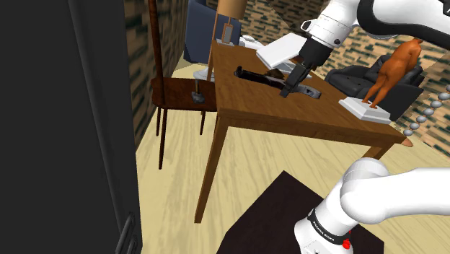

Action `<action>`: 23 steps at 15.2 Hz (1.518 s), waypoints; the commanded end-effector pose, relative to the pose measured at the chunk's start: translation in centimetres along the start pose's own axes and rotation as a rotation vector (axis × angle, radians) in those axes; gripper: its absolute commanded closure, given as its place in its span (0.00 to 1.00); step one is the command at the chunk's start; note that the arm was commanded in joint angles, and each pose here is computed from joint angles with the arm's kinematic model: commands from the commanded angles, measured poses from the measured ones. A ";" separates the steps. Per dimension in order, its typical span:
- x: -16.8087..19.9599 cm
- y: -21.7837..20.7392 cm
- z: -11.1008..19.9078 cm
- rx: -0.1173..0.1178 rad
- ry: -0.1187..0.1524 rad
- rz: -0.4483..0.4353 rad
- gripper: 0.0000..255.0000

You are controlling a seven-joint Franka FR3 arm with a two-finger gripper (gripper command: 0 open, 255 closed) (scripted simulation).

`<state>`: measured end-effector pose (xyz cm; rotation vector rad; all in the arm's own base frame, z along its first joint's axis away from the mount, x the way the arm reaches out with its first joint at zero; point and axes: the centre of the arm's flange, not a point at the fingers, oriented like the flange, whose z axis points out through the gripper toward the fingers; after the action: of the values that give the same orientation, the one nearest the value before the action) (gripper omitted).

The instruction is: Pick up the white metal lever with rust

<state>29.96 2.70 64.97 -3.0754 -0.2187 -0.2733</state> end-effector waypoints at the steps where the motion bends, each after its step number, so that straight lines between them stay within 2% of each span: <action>1: 0.0 0.0 0.0 0.000 0.000 0.000 0.00; 12: 8.8 12.9 0.3 0.005 -0.141 -0.114 0.00; 23: 18.8 24.6 2.0 0.010 -0.281 -0.229 0.00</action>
<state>51.35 -18.00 65.52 -3.0703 -0.5614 0.1337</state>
